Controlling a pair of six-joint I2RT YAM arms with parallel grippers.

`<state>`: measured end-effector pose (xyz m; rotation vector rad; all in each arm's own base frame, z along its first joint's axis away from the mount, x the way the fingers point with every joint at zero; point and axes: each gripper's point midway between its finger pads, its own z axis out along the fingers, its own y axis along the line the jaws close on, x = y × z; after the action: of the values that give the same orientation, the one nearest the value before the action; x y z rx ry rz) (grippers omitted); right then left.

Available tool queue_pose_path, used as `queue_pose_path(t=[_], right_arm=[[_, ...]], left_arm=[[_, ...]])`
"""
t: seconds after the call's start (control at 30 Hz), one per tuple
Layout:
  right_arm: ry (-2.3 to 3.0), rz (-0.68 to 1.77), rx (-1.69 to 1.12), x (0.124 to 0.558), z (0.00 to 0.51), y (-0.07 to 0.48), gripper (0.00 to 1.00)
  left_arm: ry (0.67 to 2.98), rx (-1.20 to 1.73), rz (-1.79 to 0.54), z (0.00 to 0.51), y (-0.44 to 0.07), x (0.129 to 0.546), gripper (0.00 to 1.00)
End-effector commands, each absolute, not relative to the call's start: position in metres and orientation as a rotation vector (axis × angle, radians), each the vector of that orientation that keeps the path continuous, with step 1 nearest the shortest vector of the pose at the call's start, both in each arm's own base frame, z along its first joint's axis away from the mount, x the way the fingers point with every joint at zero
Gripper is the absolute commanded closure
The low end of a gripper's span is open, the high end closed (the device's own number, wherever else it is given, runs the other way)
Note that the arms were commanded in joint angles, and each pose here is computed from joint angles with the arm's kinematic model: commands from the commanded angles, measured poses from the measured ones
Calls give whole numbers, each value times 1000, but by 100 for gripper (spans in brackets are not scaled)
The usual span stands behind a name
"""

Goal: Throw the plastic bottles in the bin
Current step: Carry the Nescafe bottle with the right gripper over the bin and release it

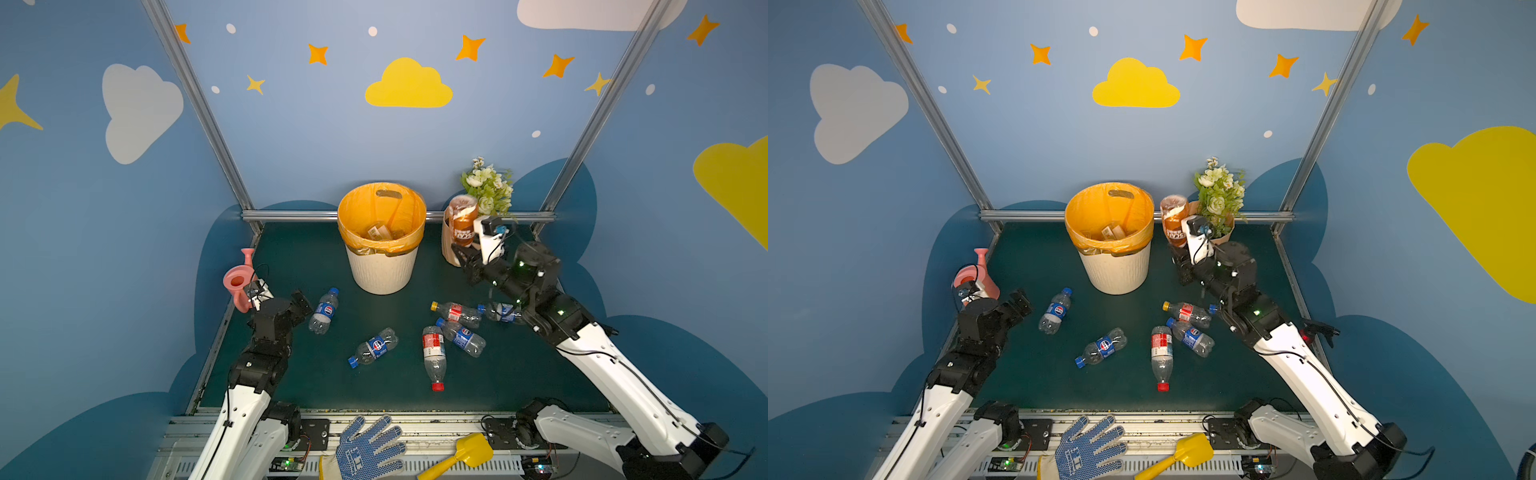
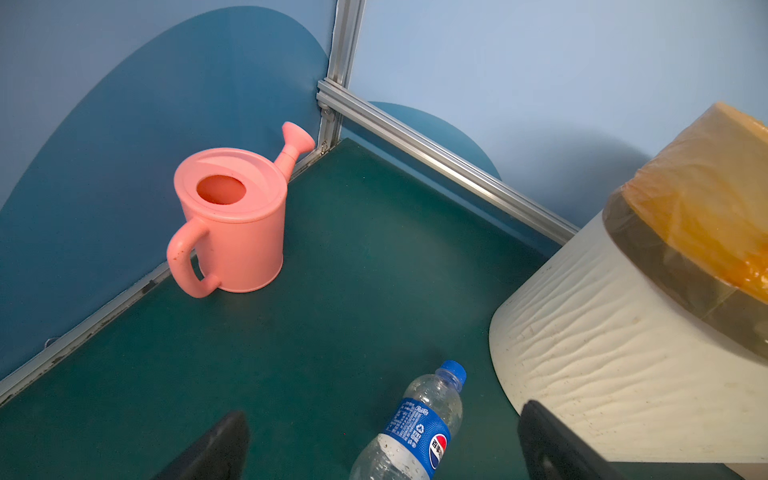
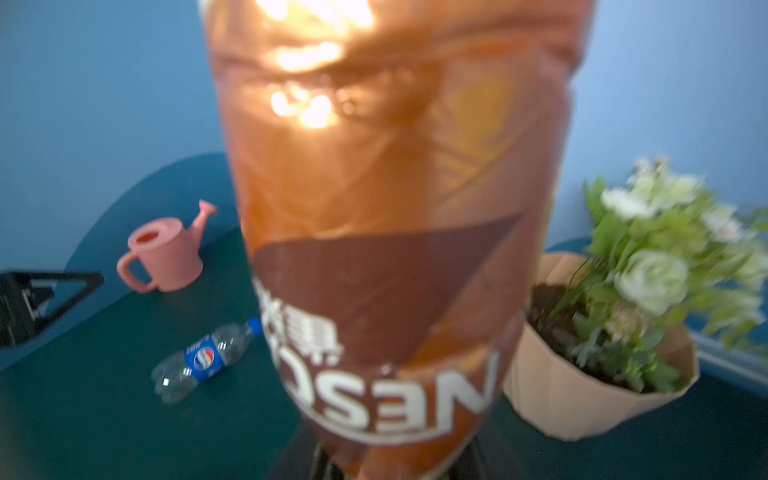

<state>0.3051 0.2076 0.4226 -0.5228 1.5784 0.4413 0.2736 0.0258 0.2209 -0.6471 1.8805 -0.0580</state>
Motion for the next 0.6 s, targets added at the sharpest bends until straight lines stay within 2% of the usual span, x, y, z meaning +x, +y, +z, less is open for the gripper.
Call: queue_pose_path(t=[0.0, 0.13, 0.27, 0.4, 0.57], right_arm=[[1331, 417, -498, 292, 512, 194, 72], [1214, 463, -513, 288, 561, 201, 72], [1187, 571, -530, 303, 573, 225, 71], [1282, 705, -539, 345, 542, 264, 71], [1465, 871, -580, 407, 471, 324, 66]], left_arm=[[1870, -622, -68, 228, 24, 275, 0], [1886, -605, -82, 227, 21, 275, 0], [1900, -587, -108, 225, 16, 276, 0], [1908, -577, -125, 225, 12, 277, 0], [1916, -566, -129, 225, 11, 277, 0]])
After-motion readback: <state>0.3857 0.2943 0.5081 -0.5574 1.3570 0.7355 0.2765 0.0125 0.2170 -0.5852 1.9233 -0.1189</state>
